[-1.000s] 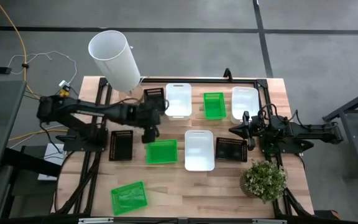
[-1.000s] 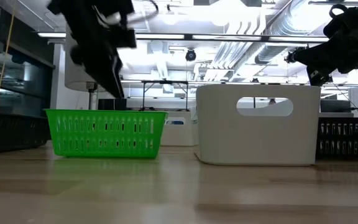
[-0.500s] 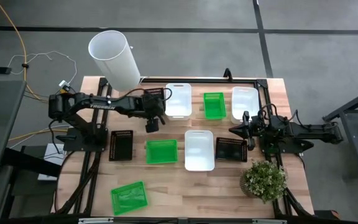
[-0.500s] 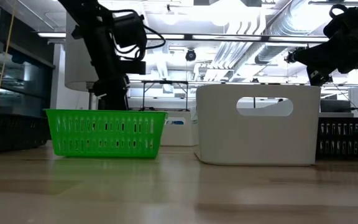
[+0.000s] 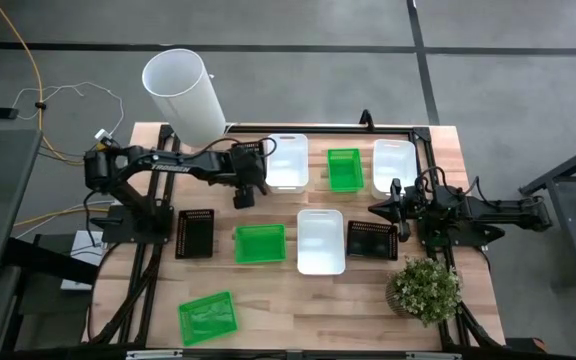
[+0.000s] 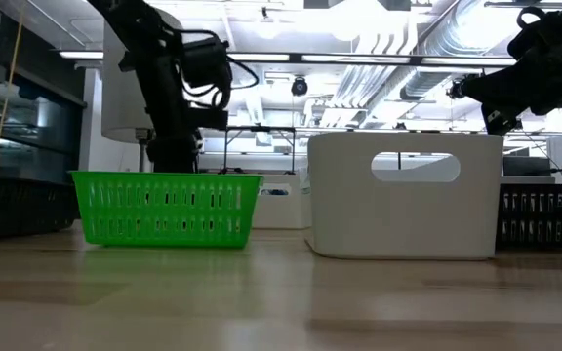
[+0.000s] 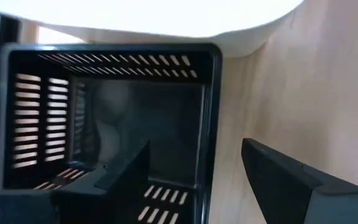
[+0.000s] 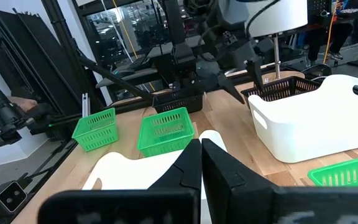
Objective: Stack baskets by color
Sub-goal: Stack the top black bin on the middle left black bin
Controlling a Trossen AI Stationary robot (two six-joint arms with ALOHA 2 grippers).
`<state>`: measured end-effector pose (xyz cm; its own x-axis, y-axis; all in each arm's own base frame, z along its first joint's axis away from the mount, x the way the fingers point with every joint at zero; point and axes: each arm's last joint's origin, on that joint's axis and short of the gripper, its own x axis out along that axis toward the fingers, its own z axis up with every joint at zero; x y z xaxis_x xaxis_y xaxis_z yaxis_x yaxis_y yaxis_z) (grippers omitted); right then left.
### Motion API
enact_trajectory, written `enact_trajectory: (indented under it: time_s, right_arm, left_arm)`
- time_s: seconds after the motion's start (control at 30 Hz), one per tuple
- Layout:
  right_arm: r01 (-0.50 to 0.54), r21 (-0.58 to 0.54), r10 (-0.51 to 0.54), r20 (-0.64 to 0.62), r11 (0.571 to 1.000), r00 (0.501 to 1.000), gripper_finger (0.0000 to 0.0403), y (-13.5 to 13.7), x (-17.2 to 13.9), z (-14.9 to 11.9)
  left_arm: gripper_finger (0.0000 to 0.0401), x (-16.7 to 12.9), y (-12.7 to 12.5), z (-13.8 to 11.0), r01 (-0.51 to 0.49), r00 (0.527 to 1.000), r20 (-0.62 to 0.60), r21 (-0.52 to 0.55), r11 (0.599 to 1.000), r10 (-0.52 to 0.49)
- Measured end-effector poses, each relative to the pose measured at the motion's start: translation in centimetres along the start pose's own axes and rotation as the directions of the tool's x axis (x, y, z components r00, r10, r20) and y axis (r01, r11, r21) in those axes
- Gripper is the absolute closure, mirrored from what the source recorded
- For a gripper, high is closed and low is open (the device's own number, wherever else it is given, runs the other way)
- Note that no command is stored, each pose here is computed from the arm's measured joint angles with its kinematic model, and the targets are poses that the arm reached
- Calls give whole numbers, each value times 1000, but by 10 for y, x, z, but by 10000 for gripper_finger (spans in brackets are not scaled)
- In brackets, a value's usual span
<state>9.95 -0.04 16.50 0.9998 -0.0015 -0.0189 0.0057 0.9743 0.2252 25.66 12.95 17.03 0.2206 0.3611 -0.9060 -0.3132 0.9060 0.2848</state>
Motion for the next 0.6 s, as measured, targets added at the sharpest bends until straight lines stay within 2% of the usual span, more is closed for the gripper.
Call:
enact_trajectory:
  time_s: [0.07, 0.2, 0.4, 0.5, 0.6]
  right_arm:
    - [0, 0, 0, 0, 1000, 1000, 402, 0, 0, 0]
    - [0, 0, 0, 0, 1000, 1000, 402, 0, 0, 0]
    - [0, 0, 0, 0, 1000, 1000, 402, 0, 0, 0]
    - [0, 0, 0, 0, 1000, 1000, 402, 0, 0, 0]
    - [0, 0, 0, 0, 1000, 1000, 402, 0, 0, 0]
  left_arm:
    - [161, 9, -1, -2, 21, 999, -33, 0, 1000, -21]
    - [161, 22, -2, -3, -19, 997, -78, 2, 1000, 19]
    - [173, 32, -4, 0, -42, 997, -69, 3, 999, 42]
    - [208, 32, -3, 1, -62, 996, -65, 9, 998, 63]
    - [271, 32, -3, 0, -63, 995, -69, 35, 997, 66]
